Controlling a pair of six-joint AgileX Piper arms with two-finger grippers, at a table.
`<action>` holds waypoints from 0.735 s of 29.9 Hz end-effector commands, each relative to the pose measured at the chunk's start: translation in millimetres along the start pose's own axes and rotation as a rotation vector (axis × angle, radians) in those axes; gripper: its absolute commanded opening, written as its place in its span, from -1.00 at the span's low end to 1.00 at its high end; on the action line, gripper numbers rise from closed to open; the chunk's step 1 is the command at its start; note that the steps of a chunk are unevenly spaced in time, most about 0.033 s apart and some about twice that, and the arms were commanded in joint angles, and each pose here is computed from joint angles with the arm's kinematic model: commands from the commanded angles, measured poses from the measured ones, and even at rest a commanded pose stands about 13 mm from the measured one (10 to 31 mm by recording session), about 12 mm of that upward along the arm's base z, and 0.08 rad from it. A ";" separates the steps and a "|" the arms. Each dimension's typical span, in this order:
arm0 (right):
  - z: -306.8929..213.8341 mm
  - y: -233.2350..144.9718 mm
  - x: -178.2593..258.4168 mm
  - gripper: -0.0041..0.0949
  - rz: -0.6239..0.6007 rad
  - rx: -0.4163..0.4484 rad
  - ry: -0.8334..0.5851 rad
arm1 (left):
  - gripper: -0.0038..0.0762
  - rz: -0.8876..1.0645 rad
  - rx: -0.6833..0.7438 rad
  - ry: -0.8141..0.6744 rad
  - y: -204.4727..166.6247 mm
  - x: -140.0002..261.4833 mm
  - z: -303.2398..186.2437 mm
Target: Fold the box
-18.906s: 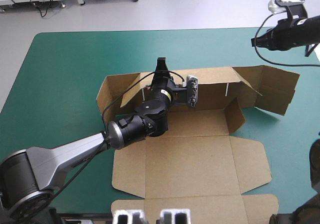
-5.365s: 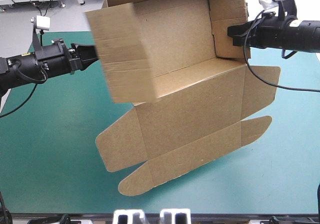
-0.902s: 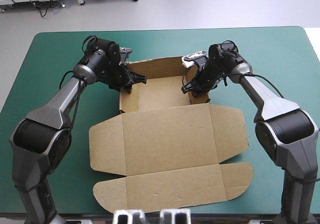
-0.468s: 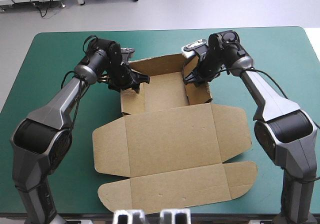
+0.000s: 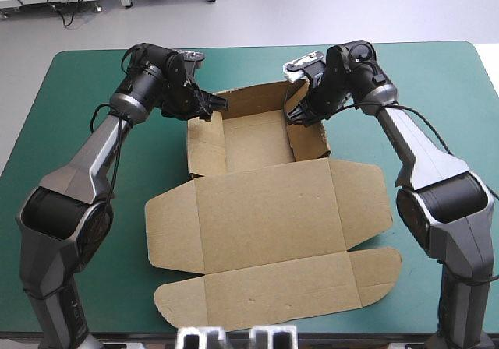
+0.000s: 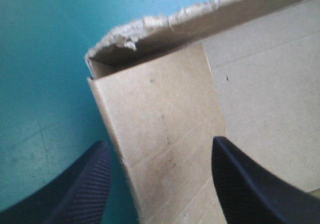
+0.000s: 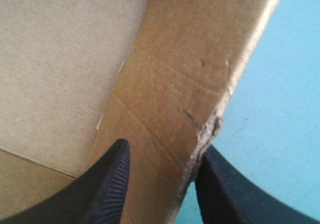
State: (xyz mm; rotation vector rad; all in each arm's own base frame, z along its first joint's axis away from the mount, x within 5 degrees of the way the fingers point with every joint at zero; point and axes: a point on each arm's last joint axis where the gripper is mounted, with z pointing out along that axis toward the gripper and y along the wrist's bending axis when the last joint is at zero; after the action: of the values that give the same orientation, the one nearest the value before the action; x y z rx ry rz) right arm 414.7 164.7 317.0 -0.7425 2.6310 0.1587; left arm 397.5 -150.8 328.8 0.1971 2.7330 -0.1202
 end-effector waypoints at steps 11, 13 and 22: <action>-97.0 2.1 -4.3 -0.12 0.052 0.084 -0.221 | 0.13 0.006 0.044 -0.273 6.2 11.9 -131.8; -109.7 2.5 -1.7 -0.12 0.051 0.098 -0.245 | 0.08 0.003 0.068 -0.327 8.3 21.1 -157.9; -106.9 -3.0 -0.9 -0.12 0.094 0.117 -0.236 | -0.15 0.121 0.313 -0.489 4.8 82.8 -251.9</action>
State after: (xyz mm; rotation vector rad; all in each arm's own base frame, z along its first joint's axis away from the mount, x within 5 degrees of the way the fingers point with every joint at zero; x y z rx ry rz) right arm 388.4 147.0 394.5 -0.5533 2.4733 0.1128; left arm 267.4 -113.4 506.1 0.3024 2.2478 -0.3918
